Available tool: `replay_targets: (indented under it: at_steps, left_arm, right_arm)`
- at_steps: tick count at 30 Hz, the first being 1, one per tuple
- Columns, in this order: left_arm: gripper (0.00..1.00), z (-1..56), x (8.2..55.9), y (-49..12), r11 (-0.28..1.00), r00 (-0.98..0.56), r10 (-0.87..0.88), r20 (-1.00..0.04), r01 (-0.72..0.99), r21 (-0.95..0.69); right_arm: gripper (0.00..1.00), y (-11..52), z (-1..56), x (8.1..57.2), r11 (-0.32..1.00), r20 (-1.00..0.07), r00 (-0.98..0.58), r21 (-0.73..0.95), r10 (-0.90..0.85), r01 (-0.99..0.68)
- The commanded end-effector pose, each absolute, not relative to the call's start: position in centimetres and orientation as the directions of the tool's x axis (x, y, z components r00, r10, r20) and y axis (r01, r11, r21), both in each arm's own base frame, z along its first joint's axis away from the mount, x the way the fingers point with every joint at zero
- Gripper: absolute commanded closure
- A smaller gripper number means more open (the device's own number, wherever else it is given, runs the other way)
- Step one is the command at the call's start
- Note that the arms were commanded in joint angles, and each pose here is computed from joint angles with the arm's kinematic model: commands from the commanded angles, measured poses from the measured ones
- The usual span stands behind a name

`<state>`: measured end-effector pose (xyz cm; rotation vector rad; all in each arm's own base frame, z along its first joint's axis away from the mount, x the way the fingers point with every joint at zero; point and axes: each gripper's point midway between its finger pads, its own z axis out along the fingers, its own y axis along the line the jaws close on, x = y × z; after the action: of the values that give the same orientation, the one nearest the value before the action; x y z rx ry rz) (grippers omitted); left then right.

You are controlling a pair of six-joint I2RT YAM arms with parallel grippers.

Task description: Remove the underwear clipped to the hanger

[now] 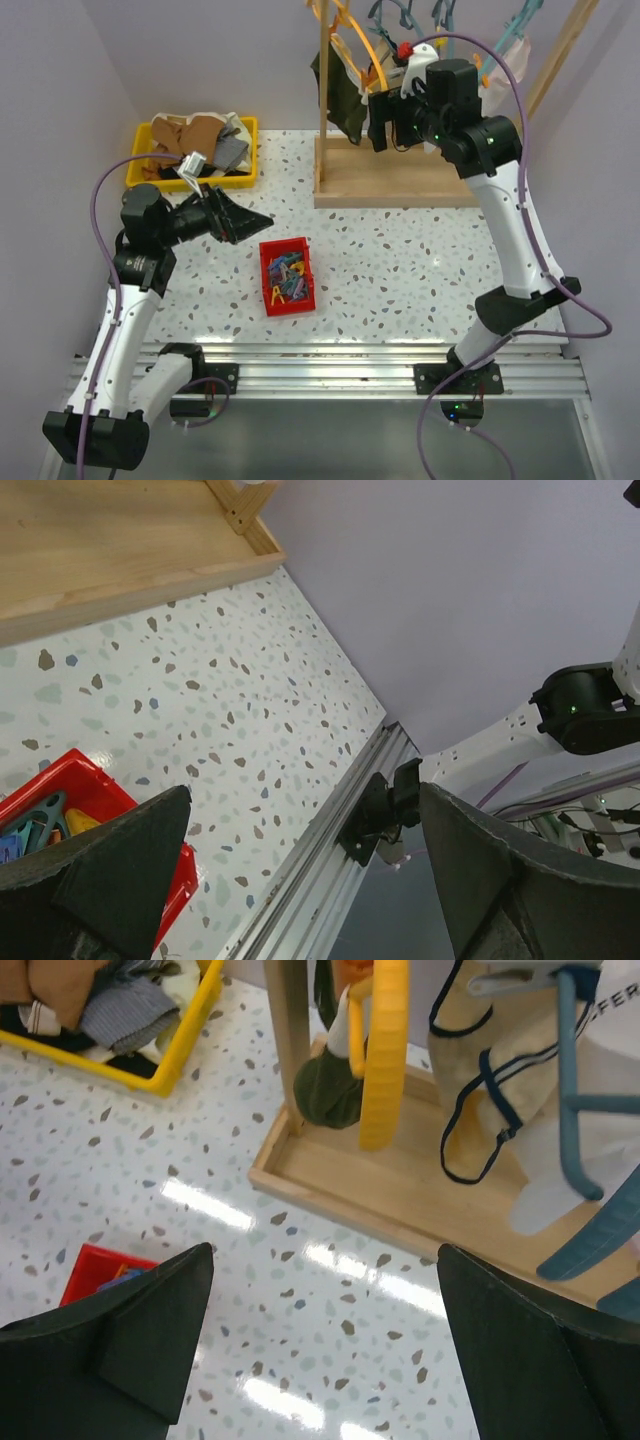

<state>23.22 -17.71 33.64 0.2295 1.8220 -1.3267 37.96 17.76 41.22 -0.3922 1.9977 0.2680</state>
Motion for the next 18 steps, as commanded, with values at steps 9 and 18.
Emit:
replay_targets:
  at_steps: [9, 18]
  left_arm:
    - [0.00, 35.6, 22.6, -18.0, 0.447, -0.564, -0.266, -0.781, 0.646, -0.619]
    - [0.00, 35.6, 22.3, -18.3, 0.462, -0.551, -0.238, -0.799, 0.660, -0.593]
  right_arm:
    - [0.03, 20.1, 44.6, 43.7, 0.928, -0.951, -0.293, 0.022, -0.095, -0.372]
    - [0.14, 20.0, 44.6, 46.3, 0.932, -0.956, -0.292, 0.092, -0.015, -0.351]
